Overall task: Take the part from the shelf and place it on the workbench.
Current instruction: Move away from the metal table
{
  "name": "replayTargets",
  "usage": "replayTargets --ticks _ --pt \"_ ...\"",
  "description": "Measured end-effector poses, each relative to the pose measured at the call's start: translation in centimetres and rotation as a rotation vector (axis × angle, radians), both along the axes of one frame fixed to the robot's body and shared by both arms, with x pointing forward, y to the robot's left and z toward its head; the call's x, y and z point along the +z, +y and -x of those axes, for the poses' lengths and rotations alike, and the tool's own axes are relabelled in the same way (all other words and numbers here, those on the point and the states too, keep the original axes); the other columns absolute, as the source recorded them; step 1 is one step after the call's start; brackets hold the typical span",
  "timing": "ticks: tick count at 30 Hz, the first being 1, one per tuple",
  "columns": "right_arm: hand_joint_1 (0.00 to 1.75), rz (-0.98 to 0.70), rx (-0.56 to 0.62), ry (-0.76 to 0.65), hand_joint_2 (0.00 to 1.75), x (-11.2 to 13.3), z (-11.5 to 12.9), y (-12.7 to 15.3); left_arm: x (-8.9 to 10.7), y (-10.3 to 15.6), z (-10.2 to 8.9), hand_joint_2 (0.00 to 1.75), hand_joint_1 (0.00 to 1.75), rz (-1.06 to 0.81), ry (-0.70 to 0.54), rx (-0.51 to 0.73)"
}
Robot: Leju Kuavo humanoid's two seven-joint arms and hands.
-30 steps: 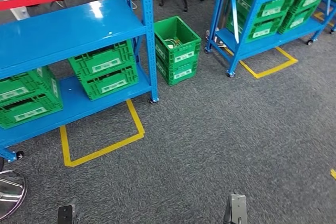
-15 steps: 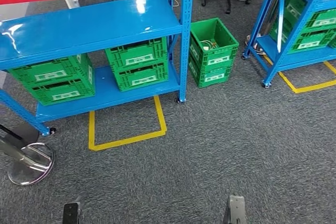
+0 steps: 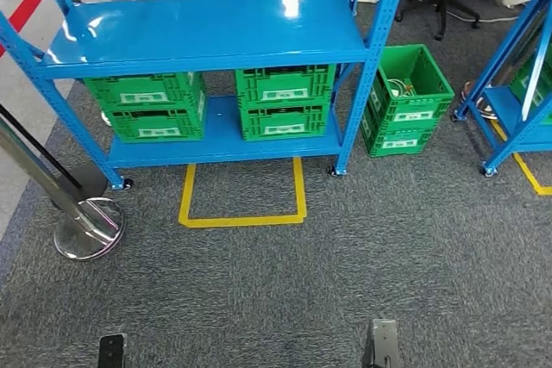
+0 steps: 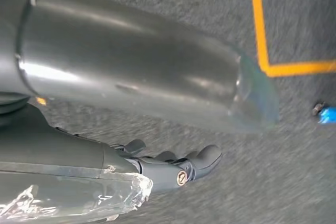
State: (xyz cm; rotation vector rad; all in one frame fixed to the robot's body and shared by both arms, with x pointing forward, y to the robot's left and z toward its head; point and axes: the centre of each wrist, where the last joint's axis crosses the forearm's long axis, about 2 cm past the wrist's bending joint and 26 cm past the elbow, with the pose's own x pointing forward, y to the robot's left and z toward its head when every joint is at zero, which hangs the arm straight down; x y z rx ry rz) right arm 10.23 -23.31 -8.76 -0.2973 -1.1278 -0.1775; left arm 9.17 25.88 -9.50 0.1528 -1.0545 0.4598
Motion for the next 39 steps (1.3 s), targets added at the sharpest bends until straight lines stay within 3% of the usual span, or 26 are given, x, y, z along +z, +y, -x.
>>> replayTargets --ticks 39 --pt "0.00 -0.017 0.000 0.005 0.00 -0.12 0.41 0.01 -0.03 -0.12 0.18 0.00 0.00 0.001 0.001 -0.008"
